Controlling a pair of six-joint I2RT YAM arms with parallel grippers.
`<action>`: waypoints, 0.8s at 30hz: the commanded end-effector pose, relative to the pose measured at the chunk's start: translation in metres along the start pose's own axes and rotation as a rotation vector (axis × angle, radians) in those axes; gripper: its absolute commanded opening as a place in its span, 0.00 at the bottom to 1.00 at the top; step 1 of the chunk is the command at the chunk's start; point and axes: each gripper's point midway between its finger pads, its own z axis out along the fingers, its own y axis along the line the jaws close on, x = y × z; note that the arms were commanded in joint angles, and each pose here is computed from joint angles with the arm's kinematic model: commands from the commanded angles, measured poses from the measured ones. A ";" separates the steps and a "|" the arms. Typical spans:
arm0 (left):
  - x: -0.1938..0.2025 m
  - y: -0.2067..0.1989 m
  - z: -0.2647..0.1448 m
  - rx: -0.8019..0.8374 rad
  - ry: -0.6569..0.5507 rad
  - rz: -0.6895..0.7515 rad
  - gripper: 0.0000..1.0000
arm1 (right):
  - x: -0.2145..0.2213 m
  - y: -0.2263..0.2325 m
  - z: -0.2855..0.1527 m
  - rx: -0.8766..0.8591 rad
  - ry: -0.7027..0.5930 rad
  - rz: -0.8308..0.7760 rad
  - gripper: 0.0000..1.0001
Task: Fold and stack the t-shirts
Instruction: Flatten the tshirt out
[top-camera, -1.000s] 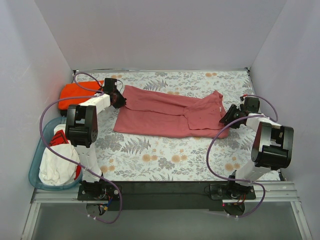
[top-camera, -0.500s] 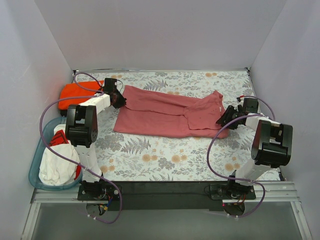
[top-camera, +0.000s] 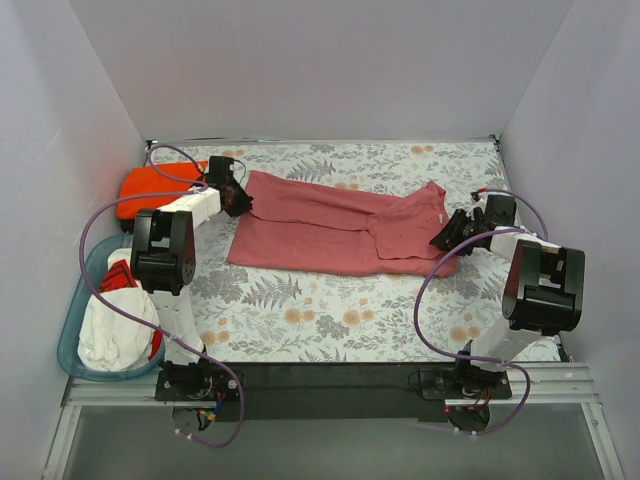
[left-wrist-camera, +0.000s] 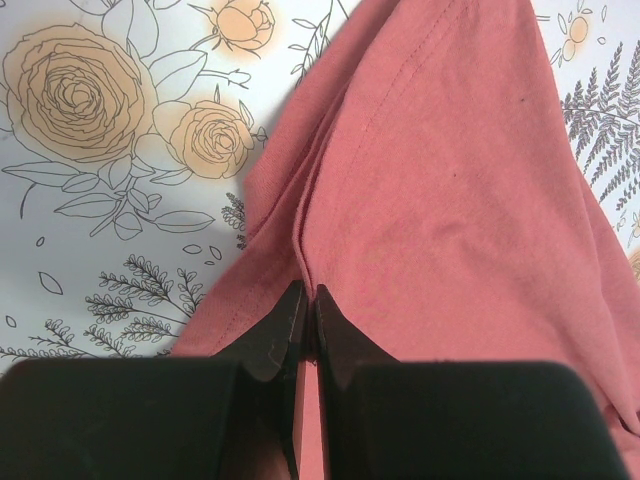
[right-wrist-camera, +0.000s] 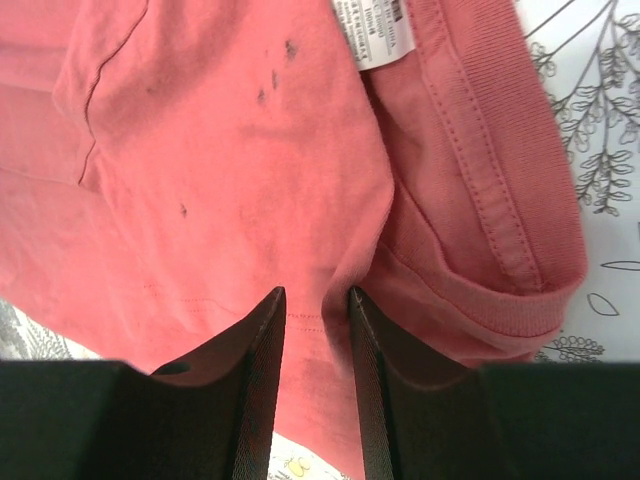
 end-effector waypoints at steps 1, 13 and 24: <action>-0.016 -0.012 -0.022 0.041 -0.038 0.009 0.00 | -0.007 -0.007 -0.001 0.041 -0.037 -0.010 0.39; -0.013 -0.017 -0.023 0.065 -0.019 0.010 0.00 | 0.001 -0.001 0.003 -0.016 0.010 0.029 0.40; -0.013 -0.017 -0.024 0.064 -0.022 0.012 0.00 | -0.037 0.074 -0.009 -0.148 -0.060 -0.137 0.40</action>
